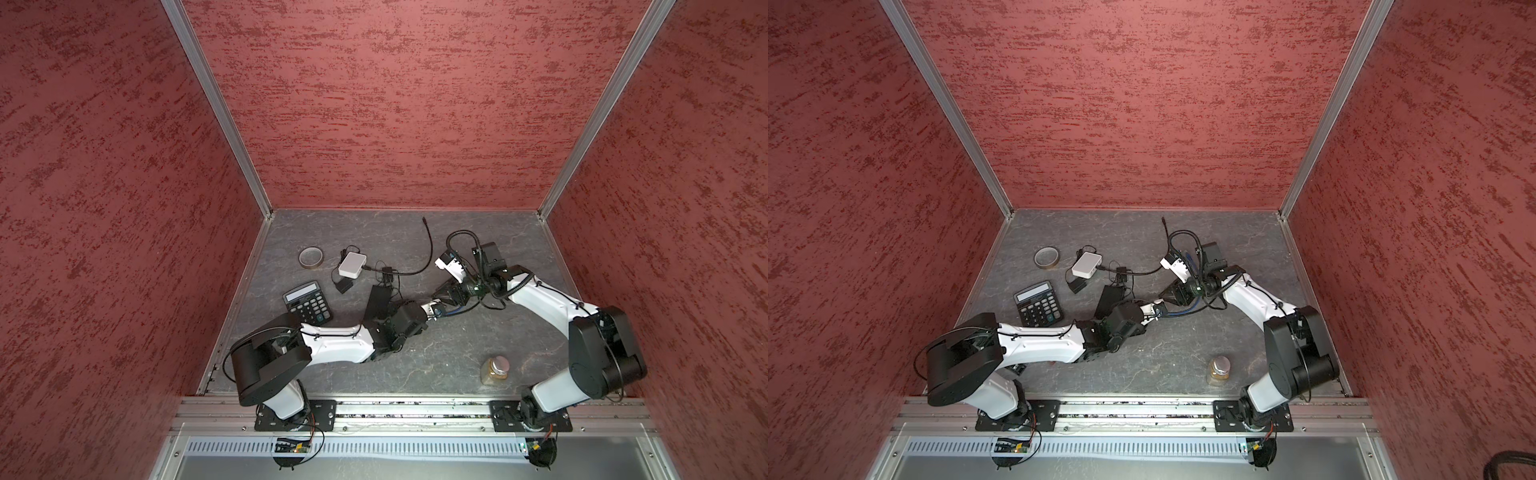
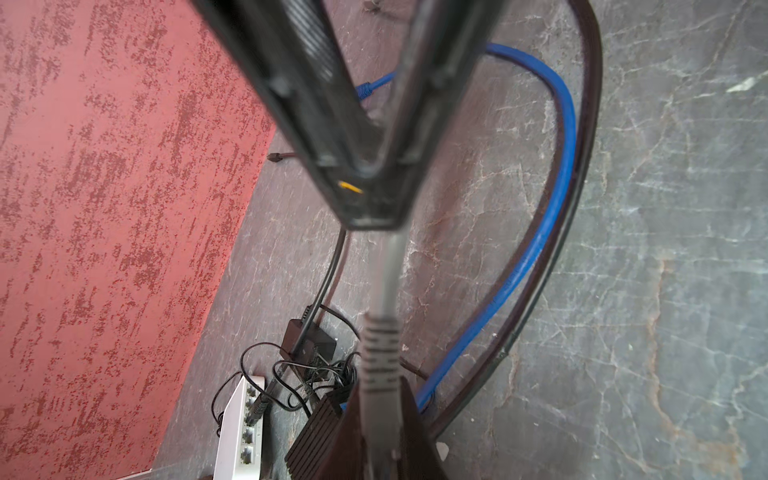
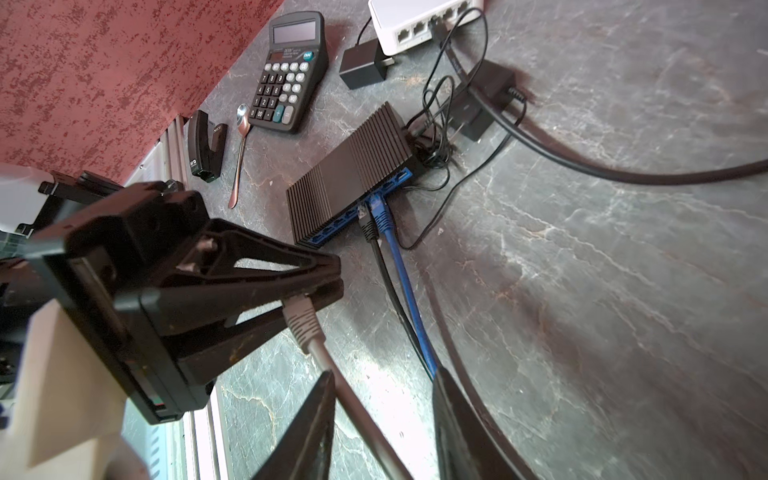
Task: Insert the plug into the switch port
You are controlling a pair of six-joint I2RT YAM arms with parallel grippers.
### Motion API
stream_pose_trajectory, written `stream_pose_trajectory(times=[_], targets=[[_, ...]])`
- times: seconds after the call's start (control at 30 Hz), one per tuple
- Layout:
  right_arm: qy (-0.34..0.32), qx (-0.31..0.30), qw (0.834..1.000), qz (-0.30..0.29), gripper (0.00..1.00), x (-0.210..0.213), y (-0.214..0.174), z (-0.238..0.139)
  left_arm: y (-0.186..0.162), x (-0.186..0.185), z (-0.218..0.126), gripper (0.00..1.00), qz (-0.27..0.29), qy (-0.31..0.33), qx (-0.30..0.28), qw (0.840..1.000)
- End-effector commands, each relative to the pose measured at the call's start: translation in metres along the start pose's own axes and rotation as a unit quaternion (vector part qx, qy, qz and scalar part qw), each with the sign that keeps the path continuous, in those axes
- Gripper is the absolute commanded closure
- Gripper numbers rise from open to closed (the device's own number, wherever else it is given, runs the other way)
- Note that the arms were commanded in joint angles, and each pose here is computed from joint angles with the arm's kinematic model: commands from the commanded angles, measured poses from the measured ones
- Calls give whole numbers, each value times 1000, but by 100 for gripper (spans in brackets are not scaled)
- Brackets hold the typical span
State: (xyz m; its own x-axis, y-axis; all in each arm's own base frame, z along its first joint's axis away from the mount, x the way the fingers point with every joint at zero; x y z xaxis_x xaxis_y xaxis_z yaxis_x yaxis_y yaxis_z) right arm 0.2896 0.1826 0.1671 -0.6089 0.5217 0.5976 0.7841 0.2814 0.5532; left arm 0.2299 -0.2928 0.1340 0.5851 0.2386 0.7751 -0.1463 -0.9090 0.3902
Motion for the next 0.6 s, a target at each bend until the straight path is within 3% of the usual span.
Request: stream_pose_trajectory(times=[0.0,0.47,0.57], targets=[[27,2,1000,-8,60,0,-1,5,2,3,6,84,-18,14,-10,1000],[-23,25,998,54,61,-34,-12,27,-24,-30,24,58,-54,-33,65,996],[-31,27,997,64,61,-39,-13,30,-24,-33,22,31,-56,-48,66,995]])
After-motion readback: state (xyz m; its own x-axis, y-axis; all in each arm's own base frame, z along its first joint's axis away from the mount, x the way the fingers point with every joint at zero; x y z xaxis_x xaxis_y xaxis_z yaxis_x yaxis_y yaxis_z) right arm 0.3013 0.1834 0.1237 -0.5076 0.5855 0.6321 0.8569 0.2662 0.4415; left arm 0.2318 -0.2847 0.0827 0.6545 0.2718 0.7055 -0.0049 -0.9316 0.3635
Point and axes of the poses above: each gripper's point midway between its finger pads, its own z axis out along the fingers, its own x axis along the line the jaws close on, y = z × x, the point moved 6 cm from there along -z, back along the fingers, and after that the axes turned 12 degrees about z, right-handed, at the moved point
